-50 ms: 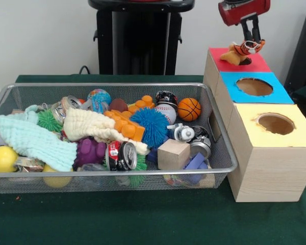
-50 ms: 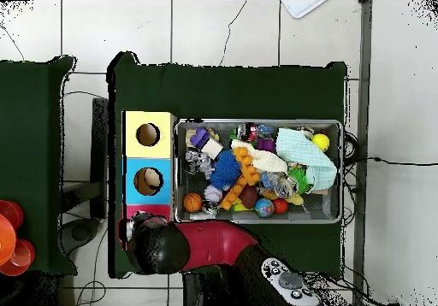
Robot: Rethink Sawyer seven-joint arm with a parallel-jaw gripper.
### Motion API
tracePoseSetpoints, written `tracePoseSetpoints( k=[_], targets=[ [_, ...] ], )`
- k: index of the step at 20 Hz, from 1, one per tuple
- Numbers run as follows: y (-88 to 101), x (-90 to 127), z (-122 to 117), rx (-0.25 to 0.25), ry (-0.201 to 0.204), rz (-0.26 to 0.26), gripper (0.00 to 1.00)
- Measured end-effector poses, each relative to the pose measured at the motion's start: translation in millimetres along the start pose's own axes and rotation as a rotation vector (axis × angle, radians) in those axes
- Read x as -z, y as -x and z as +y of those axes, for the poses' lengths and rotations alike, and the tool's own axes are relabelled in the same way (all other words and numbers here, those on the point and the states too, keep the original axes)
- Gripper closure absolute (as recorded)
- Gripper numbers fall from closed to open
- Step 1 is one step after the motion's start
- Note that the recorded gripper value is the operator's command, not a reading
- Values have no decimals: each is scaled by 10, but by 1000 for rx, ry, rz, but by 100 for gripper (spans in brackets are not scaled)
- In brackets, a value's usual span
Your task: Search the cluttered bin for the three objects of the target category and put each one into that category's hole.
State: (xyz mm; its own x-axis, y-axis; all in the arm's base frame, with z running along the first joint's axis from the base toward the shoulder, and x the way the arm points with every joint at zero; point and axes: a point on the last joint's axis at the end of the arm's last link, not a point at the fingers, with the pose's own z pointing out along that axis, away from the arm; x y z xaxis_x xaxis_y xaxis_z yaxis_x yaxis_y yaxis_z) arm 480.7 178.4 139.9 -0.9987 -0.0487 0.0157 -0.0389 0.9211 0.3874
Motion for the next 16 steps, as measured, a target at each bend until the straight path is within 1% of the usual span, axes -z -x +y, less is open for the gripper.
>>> tracePoseSetpoints(
  k=[3,8,16],
  targets=[
    [24,58,7,-16,-4,-5,100],
    [46,127,13,-28,-12,-15,100],
    [9,100,-37,-43,-28,-8,100]
  ],
)
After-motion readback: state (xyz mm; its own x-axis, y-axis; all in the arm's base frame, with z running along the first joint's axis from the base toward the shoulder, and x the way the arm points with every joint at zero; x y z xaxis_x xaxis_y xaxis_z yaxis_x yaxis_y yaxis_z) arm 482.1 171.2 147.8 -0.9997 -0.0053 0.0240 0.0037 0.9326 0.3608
